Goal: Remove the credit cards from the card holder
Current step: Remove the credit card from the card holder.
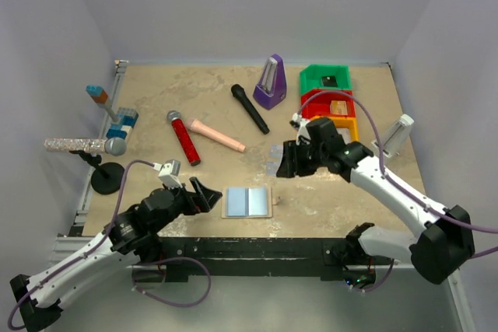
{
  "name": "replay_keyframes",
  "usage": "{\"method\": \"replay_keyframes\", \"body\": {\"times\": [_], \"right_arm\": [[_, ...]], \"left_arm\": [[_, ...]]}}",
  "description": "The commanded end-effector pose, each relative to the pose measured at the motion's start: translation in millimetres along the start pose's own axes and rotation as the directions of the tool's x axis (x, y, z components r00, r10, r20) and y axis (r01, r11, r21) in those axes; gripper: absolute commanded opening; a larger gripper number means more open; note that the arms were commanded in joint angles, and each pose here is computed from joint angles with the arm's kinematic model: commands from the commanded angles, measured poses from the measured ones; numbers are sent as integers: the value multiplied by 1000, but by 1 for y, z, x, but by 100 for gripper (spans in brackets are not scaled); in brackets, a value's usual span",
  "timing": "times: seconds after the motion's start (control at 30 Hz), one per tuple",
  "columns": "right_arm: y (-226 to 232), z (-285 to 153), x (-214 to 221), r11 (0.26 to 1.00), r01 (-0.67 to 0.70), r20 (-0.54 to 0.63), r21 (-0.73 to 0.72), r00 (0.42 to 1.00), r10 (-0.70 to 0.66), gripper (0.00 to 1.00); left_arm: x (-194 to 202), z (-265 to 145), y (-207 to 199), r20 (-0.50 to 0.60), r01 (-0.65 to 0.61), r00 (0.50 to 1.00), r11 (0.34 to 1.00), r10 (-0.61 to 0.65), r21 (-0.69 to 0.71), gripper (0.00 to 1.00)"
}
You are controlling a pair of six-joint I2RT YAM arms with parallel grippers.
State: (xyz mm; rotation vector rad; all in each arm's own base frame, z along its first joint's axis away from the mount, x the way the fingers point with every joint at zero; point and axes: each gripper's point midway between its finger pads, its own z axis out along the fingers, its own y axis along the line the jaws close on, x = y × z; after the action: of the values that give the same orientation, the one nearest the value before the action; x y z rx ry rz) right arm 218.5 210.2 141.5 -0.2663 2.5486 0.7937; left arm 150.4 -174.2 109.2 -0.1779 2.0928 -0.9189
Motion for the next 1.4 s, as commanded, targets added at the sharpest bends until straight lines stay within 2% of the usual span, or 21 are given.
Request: {"method": "replay_keyframes", "body": {"times": [0.0,0.2,0.3,0.43,0.67,0.77,1.0,1.27,1.37], "right_arm": [[-9,6,41,996,56,-23,66,998,-54,52],[-16,23,70,998,20,-61,57,998,-16,56],[-13,32,77,998,32,-92,53,995,-27,61],[-10,42,75,999,24,-93,41,995,-20,62],[-14,60,74,995,16,-156,94,988,-1,61],[-16,67,74,995,9,-163,98,987,7,55],[-18,73,77,995,11,-177,99,984,7,35],[-19,78,78,996,18,-184,90,983,-2,22],[-16,79,78,997,17,-178,71,984,-4,11]], "left_arm": [[-8,-2,-9,23,28,999,999,-29,27,100],[9,5,-24,-36,51,998,989,-46,136,92],[22,11,-24,-105,50,994,992,-37,119,88],[31,15,-27,-168,52,985,994,-34,101,86],[32,17,-26,-166,59,985,994,-42,96,84],[34,17,-25,-175,58,984,994,-42,88,83],[35,21,-26,-181,56,983,995,-40,87,82],[35,25,-30,-189,49,981,995,-31,91,82],[34,26,-31,-188,45,982,995,-28,87,82]]}}
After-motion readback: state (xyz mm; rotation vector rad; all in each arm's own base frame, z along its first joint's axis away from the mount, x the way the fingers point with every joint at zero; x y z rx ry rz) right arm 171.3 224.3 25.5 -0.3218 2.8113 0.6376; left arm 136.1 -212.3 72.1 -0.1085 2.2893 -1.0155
